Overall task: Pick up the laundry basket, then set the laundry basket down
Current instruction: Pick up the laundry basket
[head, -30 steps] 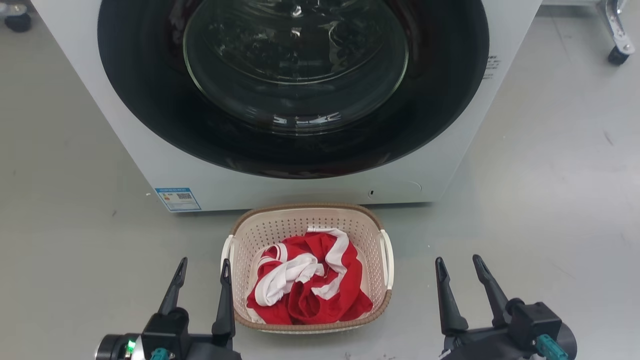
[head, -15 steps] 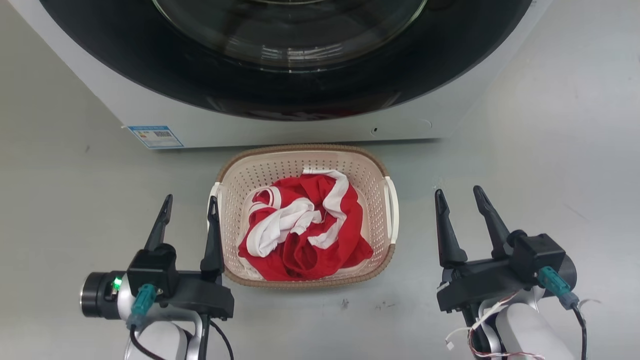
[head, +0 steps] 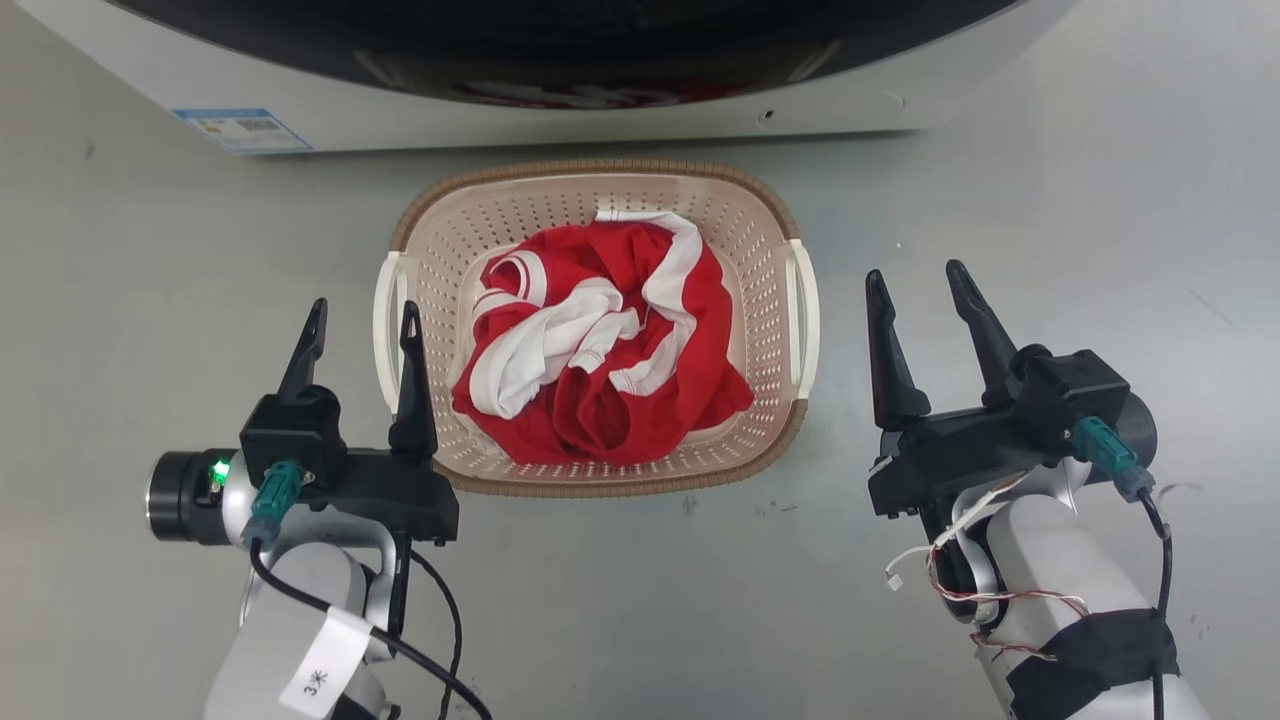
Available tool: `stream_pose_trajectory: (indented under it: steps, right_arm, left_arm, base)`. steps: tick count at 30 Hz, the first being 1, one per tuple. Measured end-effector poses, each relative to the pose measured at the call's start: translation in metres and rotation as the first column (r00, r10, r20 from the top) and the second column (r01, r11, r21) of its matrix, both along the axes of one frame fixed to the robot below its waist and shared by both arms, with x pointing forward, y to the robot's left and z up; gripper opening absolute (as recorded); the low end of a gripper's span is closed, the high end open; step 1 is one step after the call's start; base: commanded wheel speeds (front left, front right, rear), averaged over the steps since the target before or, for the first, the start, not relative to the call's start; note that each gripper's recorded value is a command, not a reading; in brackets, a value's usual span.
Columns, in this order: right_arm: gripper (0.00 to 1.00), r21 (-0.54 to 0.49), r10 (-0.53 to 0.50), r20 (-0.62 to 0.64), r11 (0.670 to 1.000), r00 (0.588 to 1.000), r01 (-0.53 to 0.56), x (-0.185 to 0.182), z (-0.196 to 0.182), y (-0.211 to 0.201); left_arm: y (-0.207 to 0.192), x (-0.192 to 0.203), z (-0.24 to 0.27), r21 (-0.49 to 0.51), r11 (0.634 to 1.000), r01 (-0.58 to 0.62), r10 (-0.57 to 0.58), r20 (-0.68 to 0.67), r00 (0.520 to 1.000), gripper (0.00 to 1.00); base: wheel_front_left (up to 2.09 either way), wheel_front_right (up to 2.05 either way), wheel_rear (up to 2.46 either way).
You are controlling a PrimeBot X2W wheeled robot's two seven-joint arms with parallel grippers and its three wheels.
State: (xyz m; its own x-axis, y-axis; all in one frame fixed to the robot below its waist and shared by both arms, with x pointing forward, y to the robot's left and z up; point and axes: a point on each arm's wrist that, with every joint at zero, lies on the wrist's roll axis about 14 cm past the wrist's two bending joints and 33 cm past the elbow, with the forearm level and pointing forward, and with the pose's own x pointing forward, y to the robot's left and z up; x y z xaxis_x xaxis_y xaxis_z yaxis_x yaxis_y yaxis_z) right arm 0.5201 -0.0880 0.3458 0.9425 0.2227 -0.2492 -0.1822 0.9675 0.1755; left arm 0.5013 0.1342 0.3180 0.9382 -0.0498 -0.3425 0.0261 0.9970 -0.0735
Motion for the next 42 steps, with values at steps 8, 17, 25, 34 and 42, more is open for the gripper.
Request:
stream_pose_trajectory:
  steps: [8, 17, 25, 34, 42]
  right_arm:
    - [1.00, -0.014, 0.024, -0.097, 1.000, 0.995, -0.026, 0.007, -0.050, 0.006]
    - [1.00, -0.007, 0.051, -0.176, 0.999, 0.983, -0.054, 0.010, -0.092, 0.018]
    - [1.00, 0.008, 0.072, -0.219, 0.997, 0.973, -0.072, 0.016, -0.117, 0.029]
    - [1.00, 0.003, 0.081, -0.270, 0.997, 0.959, -0.083, 0.018, -0.145, 0.035]
    - [1.00, 0.004, 0.080, -0.332, 0.996, 0.940, -0.084, 0.013, -0.170, 0.039]
  left_arm:
    - [-0.004, 0.008, -0.046, 0.001, 1.000, 0.018, -0.018, -0.091, 0.996, 1.00]
    - [-0.001, 0.003, -0.091, 0.005, 1.000, 0.020, -0.019, -0.196, 0.980, 1.00]
    - [0.002, -0.003, -0.121, 0.013, 1.000, 0.026, -0.022, -0.269, 0.963, 1.00]
    - [0.006, 0.000, -0.144, 0.013, 1.000, 0.020, -0.015, -0.312, 0.950, 1.00]
    - [0.006, -0.001, -0.164, 0.010, 1.000, 0.026, -0.021, -0.359, 0.933, 1.00]
  base:
    - [0.00, 0.00, 0.00]
    - [0.00, 0.00, 0.00]
    - [0.00, 0.00, 0.00]
    - [0.00, 0.00, 0.00]
    - [0.00, 0.00, 0.00]
